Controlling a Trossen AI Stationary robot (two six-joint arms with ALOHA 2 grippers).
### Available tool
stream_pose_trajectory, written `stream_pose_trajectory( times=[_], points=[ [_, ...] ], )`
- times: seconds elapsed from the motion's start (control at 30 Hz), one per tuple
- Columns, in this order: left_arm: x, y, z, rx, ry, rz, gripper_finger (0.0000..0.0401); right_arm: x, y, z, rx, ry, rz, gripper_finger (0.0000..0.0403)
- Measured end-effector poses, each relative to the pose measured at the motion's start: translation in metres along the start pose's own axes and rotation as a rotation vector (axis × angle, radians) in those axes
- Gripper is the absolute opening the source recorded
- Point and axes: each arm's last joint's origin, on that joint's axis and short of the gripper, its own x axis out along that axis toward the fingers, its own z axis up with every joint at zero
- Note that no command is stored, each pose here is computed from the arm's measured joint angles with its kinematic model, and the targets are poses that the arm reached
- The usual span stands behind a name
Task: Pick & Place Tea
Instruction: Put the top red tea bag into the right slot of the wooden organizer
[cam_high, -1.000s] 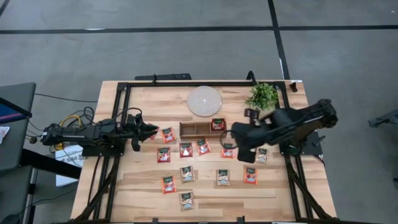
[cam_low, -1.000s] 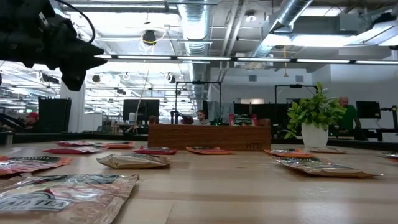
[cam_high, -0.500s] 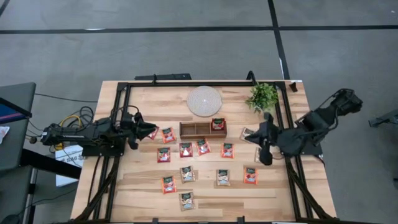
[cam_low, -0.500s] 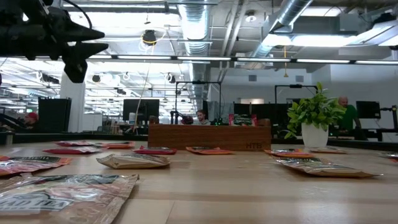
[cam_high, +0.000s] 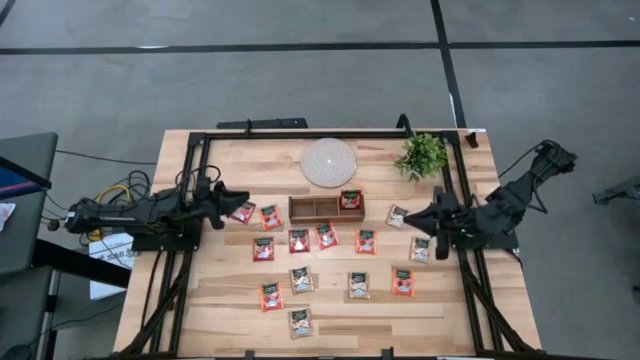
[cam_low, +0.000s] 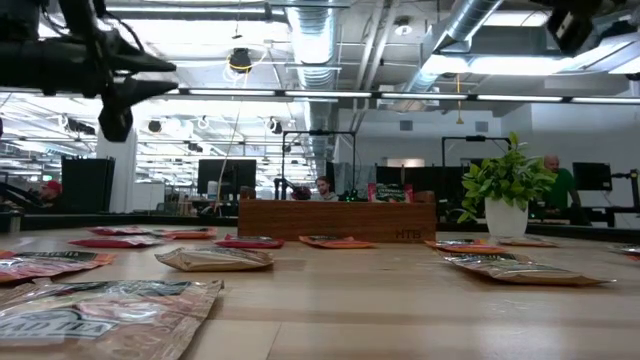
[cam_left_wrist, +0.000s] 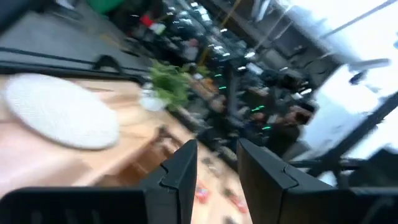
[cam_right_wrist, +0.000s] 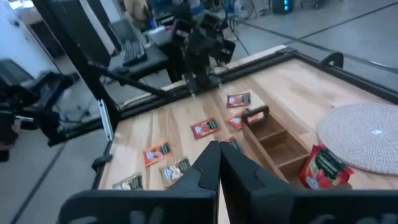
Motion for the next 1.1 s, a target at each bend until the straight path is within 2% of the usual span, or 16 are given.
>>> stream_pose_trajectory(
  times=[0.13, 0.3, 0.6, 0.8, 0.93, 1.1],
  points=[
    [0.003, -0.014, 0.018, 0.073, -0.031, 0.027, 0.0105, -0.004, -0.008, -0.004, 0.019, -0.033, 0.003, 0.0001],
    [0.015, -0.036, 0.041, 0.191, 0.099, 0.121, 0.0105, -0.008, -0.012, -0.001, -0.029, -0.067, -0.016, 0.0001],
    [0.049, -0.069, 0.066, 0.412, 0.535, 0.41, 0.0105, -0.017, -0.019, 0.005, -0.035, -0.123, -0.038, 0.0001],
    [0.076, -0.075, 0.074, 0.663, 0.872, 0.562, 0.0105, -0.018, -0.019, 0.005, -0.033, -0.129, -0.046, 0.0001],
    [0.097, -0.067, 0.075, 0.772, 1.044, 0.562, 0.0105, -0.018, -0.019, 0.005, -0.035, -0.125, -0.037, 0.0001],
    [0.111, -0.046, 0.069, 0.695, 1.217, 0.48, 0.0105, -0.019, -0.018, 0.002, -0.062, -0.105, -0.022, 0.0001]
  ],
)
